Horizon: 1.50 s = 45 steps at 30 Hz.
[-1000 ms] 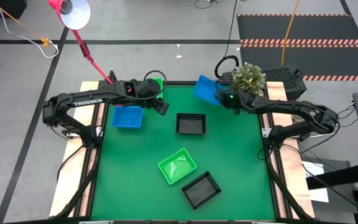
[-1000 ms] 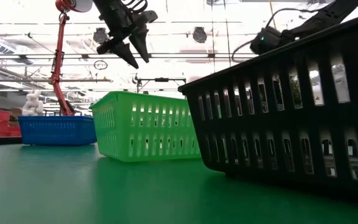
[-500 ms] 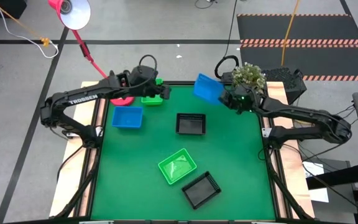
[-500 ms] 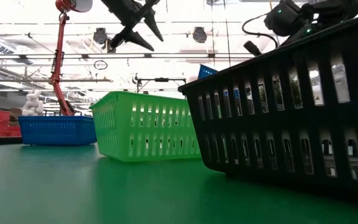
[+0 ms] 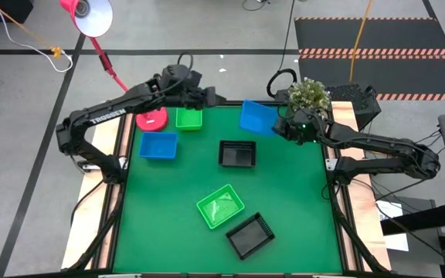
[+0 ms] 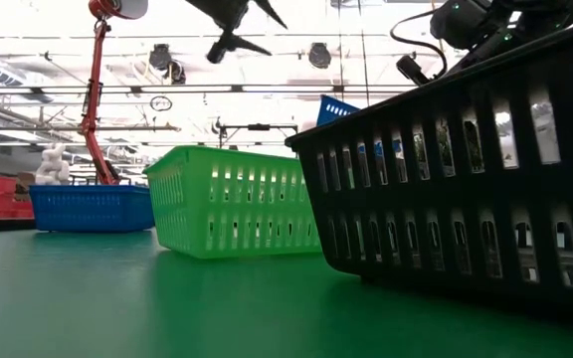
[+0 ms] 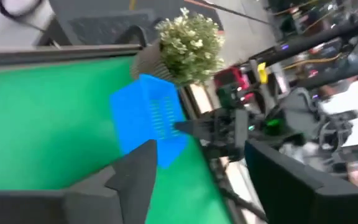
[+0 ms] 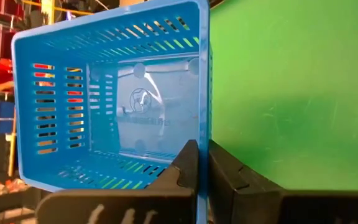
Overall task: Stack baskets by color
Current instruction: Stack the right blue bin on the left stacked blue bins
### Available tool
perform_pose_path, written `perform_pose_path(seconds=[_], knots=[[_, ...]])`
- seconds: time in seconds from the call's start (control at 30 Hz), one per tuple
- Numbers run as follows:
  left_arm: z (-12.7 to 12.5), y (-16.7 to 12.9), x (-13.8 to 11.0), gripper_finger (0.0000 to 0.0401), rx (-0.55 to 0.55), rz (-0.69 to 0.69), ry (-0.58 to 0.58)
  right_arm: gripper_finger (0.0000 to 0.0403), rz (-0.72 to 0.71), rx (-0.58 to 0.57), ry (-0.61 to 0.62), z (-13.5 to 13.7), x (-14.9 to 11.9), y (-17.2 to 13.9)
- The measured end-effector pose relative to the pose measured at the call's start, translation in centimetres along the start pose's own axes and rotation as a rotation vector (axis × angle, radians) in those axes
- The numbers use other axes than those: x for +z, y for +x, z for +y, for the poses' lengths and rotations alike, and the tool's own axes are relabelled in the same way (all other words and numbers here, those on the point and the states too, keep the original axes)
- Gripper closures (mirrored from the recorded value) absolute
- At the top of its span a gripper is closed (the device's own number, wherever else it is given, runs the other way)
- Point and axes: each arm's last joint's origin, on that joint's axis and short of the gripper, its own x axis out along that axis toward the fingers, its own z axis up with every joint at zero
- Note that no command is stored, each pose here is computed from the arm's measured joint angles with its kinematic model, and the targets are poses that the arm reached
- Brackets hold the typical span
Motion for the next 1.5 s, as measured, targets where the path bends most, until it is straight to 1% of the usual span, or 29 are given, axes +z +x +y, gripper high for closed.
perform_pose_path(seconds=[0.07, 0.17, 0.27, 0.33, 0.43, 0.53, 0.67, 0.83, 0.97, 1.13, 1.3, 1.4, 1.5], knots=[[0.5, 1.1, -0.2, 0.0133, 0.016, 0.018, -0.057, 0.0400, 0.004, -0.001, -0.012, 0.0, 0.0, 0.0], [0.6, 3.0, -0.7, 0.0097, -0.009, 0.051, -0.053, 0.0400, 0.011, 0.002, -0.015, 0.0, 0.0, 0.0], [0.9, 4.9, -1.6, 0.0064, -0.002, 0.083, -0.055, 0.0400, 0.033, 0.003, -0.032, 0.0, -0.1, 0.0], [1.2, 6.3, -2.2, 0.0049, 0.019, 0.100, -0.067, 0.0400, 0.058, -0.007, -0.044, -0.2, -0.2, 0.0], [1.9, 7.9, -2.8, 0.0042, 0.071, 0.085, -0.072, 0.0400, 0.067, -0.031, -0.060, -0.4, -0.3, 0.0], [2.7, 9.3, -3.2, 0.0051, 0.109, 0.085, -0.073, 0.0399, 0.065, -0.027, -0.069, -0.4, -0.3, 0.0], [3.8, 11.0, -3.7, 0.0084, 0.144, 0.102, -0.080, 0.0399, 0.064, -0.027, -0.089, -0.4, -0.3, 0.0], [4.6, 12.8, -4.0, 0.0140, 0.127, 0.099, -0.075, 0.0399, 0.063, -0.027, -0.099, -0.4, -0.3, 0.0], [4.9, 13.3, -4.2, 0.0190, 0.130, 0.101, -0.076, 0.0399, 0.060, -0.021, -0.099, -0.3, -0.2, 0.0], [5.1, 13.5, -4.3, 0.0267, 0.134, 0.118, -0.048, 0.0391, 0.055, -0.016, -0.111, -0.3, -0.2, 0.0], [5.4, 13.4, -4.1, 0.0338, 0.147, 0.118, -0.014, 0.0354, 0.043, 0.028, -0.128, 0.2, -0.1, 0.0], [5.6, 13.4, -3.8, 0.0366, 0.148, 0.123, -0.003, 0.0321, 0.027, 0.073, -0.155, 0.6, 0.0, 0.0], [6.0, 13.1, -3.3, 0.0387, 0.146, 0.146, -0.002, 0.0279, 0.019, 0.114, -0.167, 1.0, 0.1, -0.1]])
